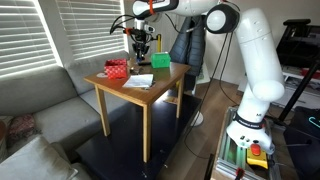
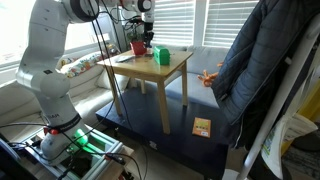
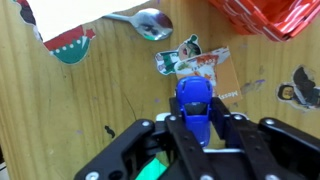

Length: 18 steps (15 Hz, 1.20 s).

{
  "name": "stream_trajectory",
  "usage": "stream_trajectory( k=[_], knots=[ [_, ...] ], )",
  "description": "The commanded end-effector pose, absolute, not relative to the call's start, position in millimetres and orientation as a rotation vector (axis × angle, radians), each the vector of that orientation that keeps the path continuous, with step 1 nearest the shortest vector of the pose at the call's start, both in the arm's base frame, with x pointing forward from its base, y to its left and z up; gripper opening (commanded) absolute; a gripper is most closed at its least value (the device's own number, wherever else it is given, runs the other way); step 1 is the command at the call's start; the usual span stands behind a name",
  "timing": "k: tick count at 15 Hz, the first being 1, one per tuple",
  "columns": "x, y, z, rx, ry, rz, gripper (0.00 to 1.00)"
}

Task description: Move the toy car to the front of the table

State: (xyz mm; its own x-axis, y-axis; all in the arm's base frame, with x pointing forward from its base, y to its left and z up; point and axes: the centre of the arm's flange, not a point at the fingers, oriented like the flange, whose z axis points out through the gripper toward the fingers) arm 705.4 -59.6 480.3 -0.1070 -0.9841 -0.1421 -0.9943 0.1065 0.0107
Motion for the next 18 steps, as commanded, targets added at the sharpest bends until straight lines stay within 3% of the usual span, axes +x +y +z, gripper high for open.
stream_trajectory(
  k=[1,18],
  knots=[
    [652.7,-50.1,484.8,-2.006,2.278,0.17,0.1],
    [554.4,-88.3,472.9,-1.617,2.528,0.018,0.1]
  ],
)
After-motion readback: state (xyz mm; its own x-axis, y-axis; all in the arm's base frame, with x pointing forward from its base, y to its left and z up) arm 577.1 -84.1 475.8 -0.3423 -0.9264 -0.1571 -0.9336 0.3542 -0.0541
